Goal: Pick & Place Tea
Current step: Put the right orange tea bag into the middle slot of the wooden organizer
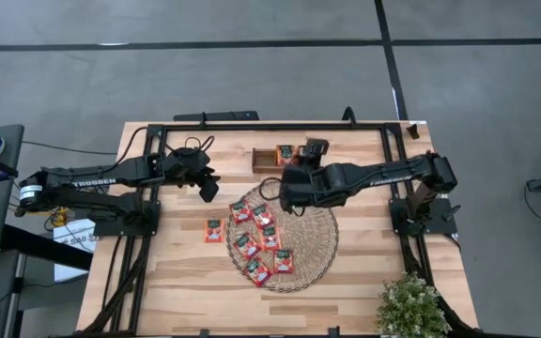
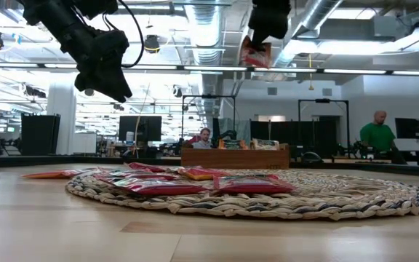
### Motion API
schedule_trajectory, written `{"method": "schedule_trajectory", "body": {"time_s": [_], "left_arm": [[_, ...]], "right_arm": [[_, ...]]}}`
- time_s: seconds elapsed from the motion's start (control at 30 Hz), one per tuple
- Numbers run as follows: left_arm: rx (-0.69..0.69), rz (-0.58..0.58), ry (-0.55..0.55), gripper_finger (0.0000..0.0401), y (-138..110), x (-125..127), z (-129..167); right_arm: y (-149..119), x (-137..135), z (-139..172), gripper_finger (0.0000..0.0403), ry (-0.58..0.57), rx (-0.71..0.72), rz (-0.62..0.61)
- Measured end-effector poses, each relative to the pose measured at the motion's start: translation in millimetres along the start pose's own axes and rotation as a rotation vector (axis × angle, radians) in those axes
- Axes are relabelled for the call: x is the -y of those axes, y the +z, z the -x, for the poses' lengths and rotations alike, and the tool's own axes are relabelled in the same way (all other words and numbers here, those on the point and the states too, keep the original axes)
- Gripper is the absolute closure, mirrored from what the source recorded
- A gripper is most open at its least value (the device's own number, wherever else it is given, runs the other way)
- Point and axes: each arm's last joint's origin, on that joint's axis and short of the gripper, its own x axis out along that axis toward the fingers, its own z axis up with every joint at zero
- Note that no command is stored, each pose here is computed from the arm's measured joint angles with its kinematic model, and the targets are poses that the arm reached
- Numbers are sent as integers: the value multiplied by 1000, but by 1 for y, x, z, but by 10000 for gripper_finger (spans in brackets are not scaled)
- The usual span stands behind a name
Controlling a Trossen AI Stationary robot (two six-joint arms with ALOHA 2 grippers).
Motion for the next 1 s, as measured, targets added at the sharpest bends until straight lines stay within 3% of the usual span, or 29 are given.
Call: {"method": "schedule_trajectory", "body": {"time_s": [0.5,0.77,1.0], "left_arm": [[3,-4,8,250,0,0,0],[5,-5,12,250,0,0,0],[7,0,17,250,0,0,0]], "right_arm": [[7,-2,-22,403,-33,19,-49],[3,-5,-76,403,-48,1,-18],[-7,2,-116,403,29,-1,-30]]}}
